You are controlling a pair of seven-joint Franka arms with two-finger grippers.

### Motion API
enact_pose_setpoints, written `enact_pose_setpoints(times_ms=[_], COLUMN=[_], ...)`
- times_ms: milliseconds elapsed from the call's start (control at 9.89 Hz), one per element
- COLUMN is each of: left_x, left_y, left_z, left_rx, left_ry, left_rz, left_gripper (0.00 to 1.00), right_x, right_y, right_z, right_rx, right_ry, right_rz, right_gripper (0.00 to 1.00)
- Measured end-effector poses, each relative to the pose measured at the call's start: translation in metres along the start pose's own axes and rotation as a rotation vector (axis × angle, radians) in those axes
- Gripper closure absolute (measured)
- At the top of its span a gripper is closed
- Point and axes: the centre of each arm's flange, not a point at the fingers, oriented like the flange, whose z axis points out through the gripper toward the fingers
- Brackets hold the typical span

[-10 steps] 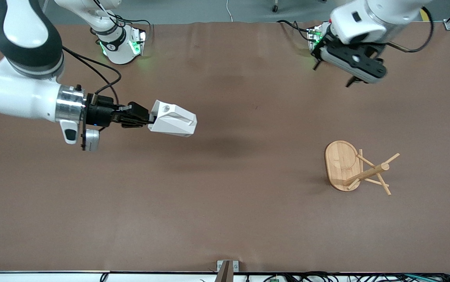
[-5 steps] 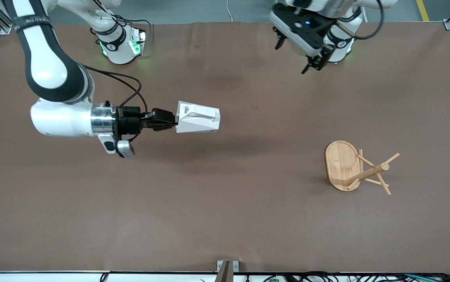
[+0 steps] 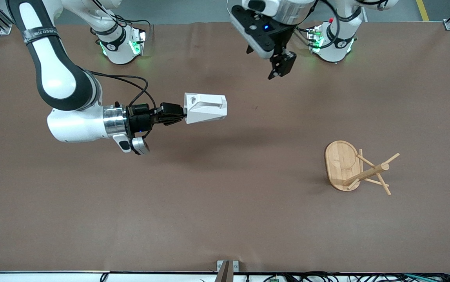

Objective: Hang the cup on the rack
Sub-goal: 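Carry the cup to mid-table while the left gripper reaches toward it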

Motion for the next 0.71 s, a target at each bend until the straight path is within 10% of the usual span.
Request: enact_pose_setpoints(times_ms=[707], left_x=[0.034], left_y=[0.025], left_z=[0.036], left_rx=[0.048], left_ry=[0.057], left_rz=[0.114], left_gripper=[0.00], right_x=[-0.003], right_y=[0.014], right_z=[0.017], right_rx=[0.040], right_ry=[-0.076], right_rz=[-0.020], right_gripper=[0.96])
